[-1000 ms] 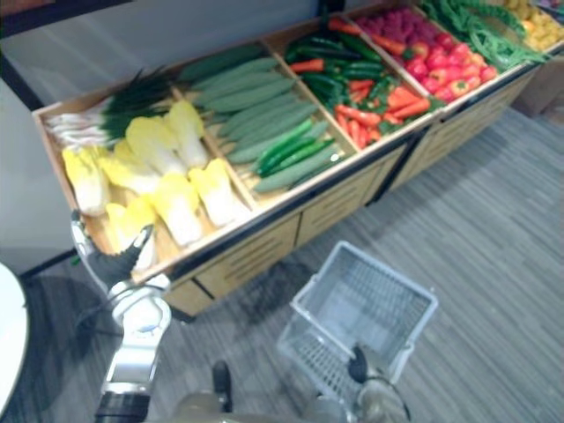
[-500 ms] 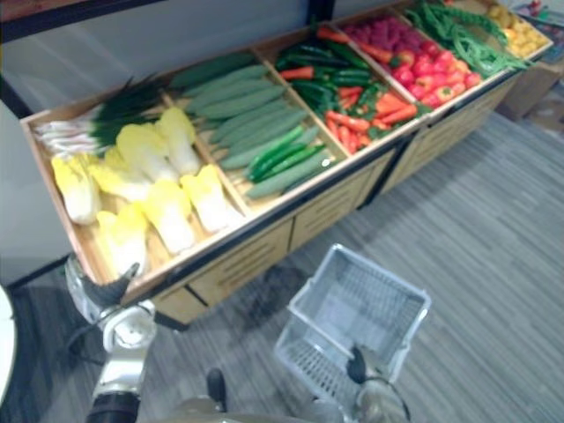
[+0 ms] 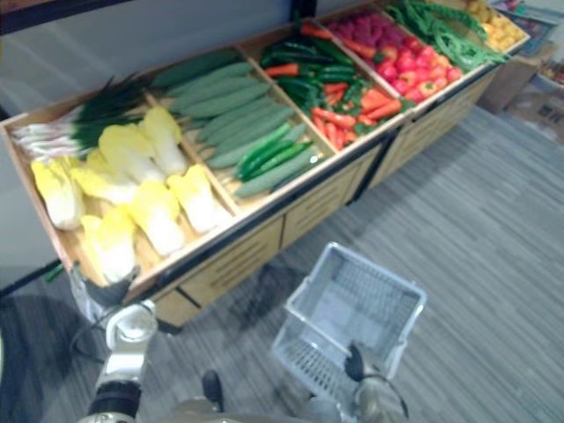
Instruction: Pick vegetable in the basket
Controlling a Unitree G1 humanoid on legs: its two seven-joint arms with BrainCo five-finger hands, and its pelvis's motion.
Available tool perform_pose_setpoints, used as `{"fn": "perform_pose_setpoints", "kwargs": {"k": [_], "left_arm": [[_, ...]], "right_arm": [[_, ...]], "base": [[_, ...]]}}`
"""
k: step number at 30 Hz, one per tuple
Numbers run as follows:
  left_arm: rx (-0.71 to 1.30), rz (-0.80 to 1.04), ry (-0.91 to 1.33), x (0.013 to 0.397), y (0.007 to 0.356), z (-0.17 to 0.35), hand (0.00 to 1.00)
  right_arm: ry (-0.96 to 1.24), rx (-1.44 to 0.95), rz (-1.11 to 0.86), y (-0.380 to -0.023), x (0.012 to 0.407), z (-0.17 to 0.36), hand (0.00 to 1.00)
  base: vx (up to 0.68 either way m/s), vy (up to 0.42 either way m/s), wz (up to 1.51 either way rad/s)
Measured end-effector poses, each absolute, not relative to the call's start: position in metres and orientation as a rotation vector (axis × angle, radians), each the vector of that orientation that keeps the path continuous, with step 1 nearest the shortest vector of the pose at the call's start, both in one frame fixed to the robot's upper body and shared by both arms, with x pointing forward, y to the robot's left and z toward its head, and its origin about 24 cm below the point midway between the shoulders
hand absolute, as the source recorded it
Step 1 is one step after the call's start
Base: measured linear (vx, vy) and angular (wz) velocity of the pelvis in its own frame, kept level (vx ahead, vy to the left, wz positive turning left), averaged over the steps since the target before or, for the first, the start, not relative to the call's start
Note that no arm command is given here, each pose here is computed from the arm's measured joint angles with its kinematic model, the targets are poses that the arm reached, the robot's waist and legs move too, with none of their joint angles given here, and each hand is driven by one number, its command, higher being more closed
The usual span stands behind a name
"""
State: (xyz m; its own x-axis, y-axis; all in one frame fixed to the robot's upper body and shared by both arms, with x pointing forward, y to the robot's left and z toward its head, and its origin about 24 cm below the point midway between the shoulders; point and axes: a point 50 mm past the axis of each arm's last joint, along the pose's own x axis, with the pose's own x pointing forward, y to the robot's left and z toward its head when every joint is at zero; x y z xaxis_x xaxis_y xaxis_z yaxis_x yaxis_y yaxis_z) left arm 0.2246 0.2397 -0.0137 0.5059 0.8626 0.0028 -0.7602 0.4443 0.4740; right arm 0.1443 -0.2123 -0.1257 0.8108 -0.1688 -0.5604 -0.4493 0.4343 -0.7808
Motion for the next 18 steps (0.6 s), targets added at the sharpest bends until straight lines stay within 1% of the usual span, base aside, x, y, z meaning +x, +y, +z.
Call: {"fn": "perform_pose_setpoints", "kwargs": {"k": [11,18], "left_arm": [[0.434,1.073,0.245,0.231,0.245,-0.009,0.00],[0.416,1.101,0.277,0.233,0.250,-0.013,0.00]], "right_arm": [[0.602,-1.143,0.216,-0.207,0.151,-0.124,1.00],[0.579,-1.146,0.207,-0.206,0.159,-0.121,1.00]], "base": [[0.00,-0.003,-0.06],[0.00,-0.007,-0.09]]}}
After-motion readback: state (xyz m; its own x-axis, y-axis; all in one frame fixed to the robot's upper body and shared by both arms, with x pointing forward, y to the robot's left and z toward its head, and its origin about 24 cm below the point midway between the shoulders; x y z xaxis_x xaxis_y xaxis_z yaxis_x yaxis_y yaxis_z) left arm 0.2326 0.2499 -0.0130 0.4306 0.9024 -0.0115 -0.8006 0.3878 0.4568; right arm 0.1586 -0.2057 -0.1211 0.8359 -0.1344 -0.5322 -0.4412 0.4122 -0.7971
